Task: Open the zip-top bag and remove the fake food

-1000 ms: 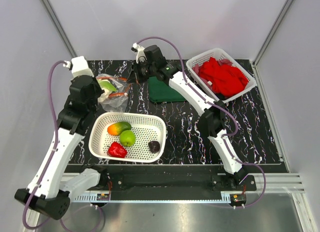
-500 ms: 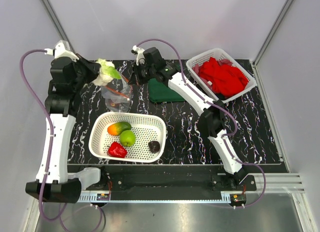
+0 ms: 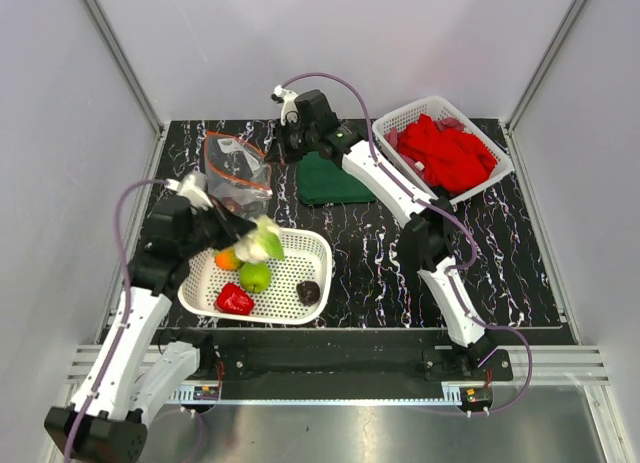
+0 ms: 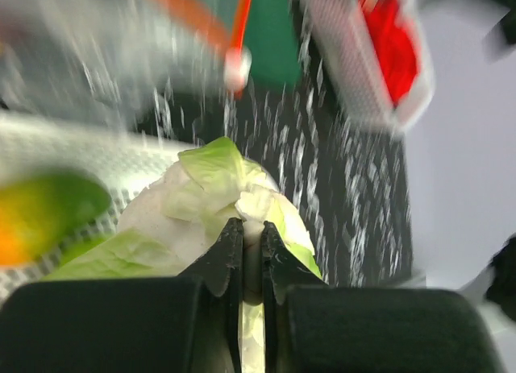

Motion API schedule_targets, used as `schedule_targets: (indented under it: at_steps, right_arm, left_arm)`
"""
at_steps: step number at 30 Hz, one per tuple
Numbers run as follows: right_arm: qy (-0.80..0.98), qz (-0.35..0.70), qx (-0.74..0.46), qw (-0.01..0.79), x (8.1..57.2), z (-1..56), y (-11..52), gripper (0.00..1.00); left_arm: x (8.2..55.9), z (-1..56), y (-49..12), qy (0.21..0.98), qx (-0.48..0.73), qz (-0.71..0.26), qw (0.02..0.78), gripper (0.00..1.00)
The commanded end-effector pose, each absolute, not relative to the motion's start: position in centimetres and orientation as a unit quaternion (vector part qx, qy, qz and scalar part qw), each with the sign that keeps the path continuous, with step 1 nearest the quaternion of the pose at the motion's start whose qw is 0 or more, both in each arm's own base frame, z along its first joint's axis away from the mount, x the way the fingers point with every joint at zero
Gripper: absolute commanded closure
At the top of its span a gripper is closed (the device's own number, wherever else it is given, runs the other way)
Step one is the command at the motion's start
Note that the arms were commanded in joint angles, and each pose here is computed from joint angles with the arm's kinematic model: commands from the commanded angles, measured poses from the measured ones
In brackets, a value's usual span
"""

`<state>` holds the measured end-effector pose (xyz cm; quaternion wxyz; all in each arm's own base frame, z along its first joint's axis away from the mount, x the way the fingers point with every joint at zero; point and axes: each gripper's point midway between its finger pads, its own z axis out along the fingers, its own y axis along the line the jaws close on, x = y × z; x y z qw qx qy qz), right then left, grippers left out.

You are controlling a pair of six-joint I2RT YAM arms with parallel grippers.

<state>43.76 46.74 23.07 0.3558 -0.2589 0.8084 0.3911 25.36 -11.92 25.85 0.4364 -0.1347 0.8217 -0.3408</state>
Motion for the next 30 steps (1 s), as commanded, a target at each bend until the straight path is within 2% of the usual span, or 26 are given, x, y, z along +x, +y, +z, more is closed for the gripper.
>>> schedule_targets:
  at_steps: [1, 7, 8, 9, 10, 11, 14, 18, 19, 20, 21, 25, 27, 28, 30]
  right_arm:
    - [0.785, 0.396, -0.260, 0.400, 43.8, 27.7, 45.8, 1.00]
    - [0.788, 0.403, -0.259, 0.386, 43.2, 27.2, 45.9, 1.00]
    - [0.789, 0.405, -0.257, 0.383, 43.2, 27.1, 45.9, 1.00]
    - [0.788, 0.407, -0.259, 0.383, 43.1, 27.2, 46.0, 1.00]
    - [0.789, 0.407, -0.258, 0.381, 43.1, 27.1, 46.0, 1.00]
    - [0.788, 0.410, -0.260, 0.379, 42.9, 27.0, 46.1, 1.00]
    - [0.789, 0.412, -0.263, 0.373, 42.7, 26.8, 46.1, 1.00]
    - [0.788, 0.410, -0.268, 0.372, 42.4, 26.8, 46.0, 1.00]
    - [0.789, 0.410, -0.270, 0.370, 42.2, 26.5, 46.1, 1.00]
    - [0.789, 0.407, -0.273, 0.371, 42.0, 26.5, 46.1, 1.00]
    - [0.788, 0.405, -0.273, 0.374, 42.0, 26.7, 46.0, 1.00]
    - [0.792, 0.401, -0.270, 0.373, 41.6, 26.7, 46.0, 1.00]
    - [0.797, 0.397, -0.253, 0.378, 41.9, 27.0, 45.9, 1.00]
    - [0.801, 0.396, -0.244, 0.377, 42.0, 27.0, 45.8, 1.00]
    - [0.803, 0.404, -0.232, 0.373, 41.9, 27.0, 46.2, 1.00]
  left_arm:
    - [23.4, 23.2, -16.7, 0.826, -0.095, -0.386, 0.400, 1.00]
    - [23.6, 19.4, -18.0, 0.845, -0.086, -0.368, 0.378, 1.00]
    - [23.8, 18.7, -17.7, 0.850, -0.087, -0.357, 0.377, 0.93]
    - [23.8, 18.1, -17.6, 0.855, -0.086, -0.350, 0.372, 0.81]
    - [23.8, 17.6, -17.5, 0.858, -0.087, -0.346, 0.369, 0.64]
    - [23.8, 17.3, -17.5, 0.860, -0.089, -0.344, 0.366, 0.39]
    - [23.8, 18.2, -17.8, 0.857, -0.068, -0.347, 0.375, 0.32]
    - [24.6, 22.0, -17.0, 0.857, -0.019, -0.315, 0.408, 0.31]
    - [24.6, 21.9, -16.4, 0.871, -0.013, -0.292, 0.395, 0.34]
    - [25.6, 25.5, -16.1, 0.855, 0.009, -0.285, 0.432, 0.37]
    - [26.4, 26.6, -15.3, 0.855, 0.002, -0.275, 0.440, 0.42]
    - [29.8, 31.2, -12.9, 0.843, -0.026, -0.259, 0.470, 0.44]
    - [31.9, 31.9, -12.3, 0.843, -0.052, -0.261, 0.468, 0.53]
    - [32.8, 31.7, -12.2, 0.844, -0.061, -0.261, 0.466, 0.61]
    - [34.7, 30.4, -12.2, 0.851, -0.080, -0.264, 0.447, 0.65]
